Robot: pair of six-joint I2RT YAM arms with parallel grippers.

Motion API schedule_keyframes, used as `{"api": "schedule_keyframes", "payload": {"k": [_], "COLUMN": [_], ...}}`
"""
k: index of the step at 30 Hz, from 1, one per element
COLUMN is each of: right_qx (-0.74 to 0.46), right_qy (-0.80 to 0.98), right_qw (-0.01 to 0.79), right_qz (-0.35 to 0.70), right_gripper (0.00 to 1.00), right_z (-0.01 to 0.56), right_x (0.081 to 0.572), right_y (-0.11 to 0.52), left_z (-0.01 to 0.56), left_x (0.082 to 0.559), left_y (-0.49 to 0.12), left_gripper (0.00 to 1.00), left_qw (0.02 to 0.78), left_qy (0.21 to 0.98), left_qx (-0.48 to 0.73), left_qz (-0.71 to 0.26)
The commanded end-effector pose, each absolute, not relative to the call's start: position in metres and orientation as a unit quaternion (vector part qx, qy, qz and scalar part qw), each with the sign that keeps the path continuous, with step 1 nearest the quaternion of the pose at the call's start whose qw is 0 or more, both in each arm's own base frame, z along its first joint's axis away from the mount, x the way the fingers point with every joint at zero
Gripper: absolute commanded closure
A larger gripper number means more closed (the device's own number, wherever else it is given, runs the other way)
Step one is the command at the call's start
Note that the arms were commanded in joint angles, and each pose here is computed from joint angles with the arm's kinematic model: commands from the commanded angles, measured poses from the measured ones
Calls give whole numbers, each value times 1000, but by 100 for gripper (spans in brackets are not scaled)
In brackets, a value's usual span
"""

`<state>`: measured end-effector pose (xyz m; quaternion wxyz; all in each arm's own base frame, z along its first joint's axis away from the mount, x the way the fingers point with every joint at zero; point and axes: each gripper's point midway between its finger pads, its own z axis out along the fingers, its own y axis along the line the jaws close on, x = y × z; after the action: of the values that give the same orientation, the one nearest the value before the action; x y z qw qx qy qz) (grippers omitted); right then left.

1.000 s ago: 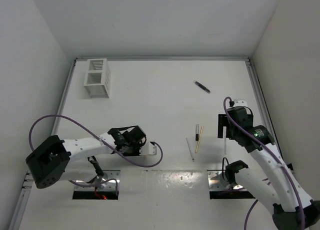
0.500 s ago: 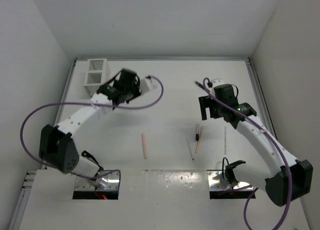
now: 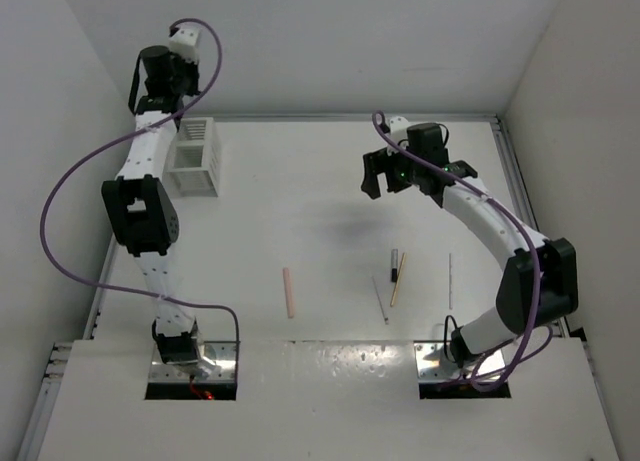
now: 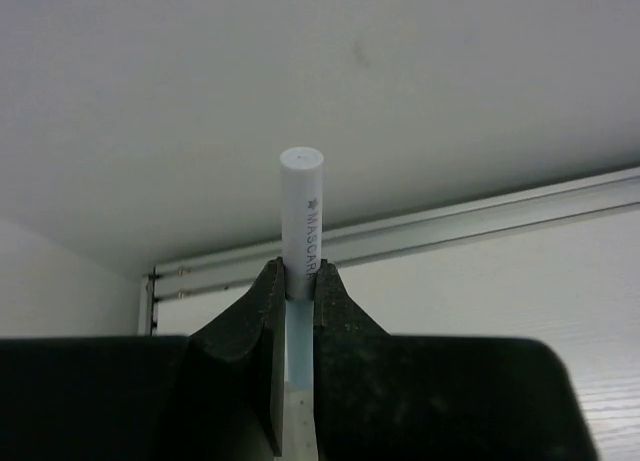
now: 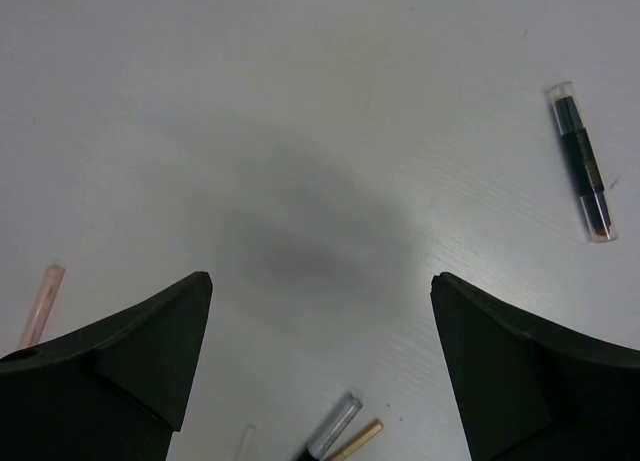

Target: Organize the makeup

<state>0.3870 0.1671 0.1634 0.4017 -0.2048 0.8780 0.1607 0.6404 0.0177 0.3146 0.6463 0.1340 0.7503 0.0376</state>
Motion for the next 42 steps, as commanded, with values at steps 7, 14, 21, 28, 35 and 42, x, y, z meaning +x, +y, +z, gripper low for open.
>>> {"api": "schedule_keyframes", "payload": {"k": [7,14,21,28,35,42], "right_qx": [-195,-97,-96,-96,-94,-91], "right_qy": [857,907,920,917,925,936], "right_qw": [445,376,354,359,344,320], "right_qz": [174,162,135,143,129,116], "right_gripper": [8,9,10,10,10,9], "right_z": [181,153,152,154,139,125], "right_x": [422,431,431,432,414,412], "right_y": [177,144,129,132,122,109], "left_z": [315,261,265,284,221,193], "left_x": [669,672,650,646,620,614], "left_y": [52,52,73,76,71,81], "left_gripper": [100,100,100,100,100,100], "left_qw": [713,675,661,671,625,611], "left_qy": [698,731,743,733,771,784], "left_qx": [65,74,64,78,90,88], "left_qz": [-12,-61,-86,-79,-79,-59]}}
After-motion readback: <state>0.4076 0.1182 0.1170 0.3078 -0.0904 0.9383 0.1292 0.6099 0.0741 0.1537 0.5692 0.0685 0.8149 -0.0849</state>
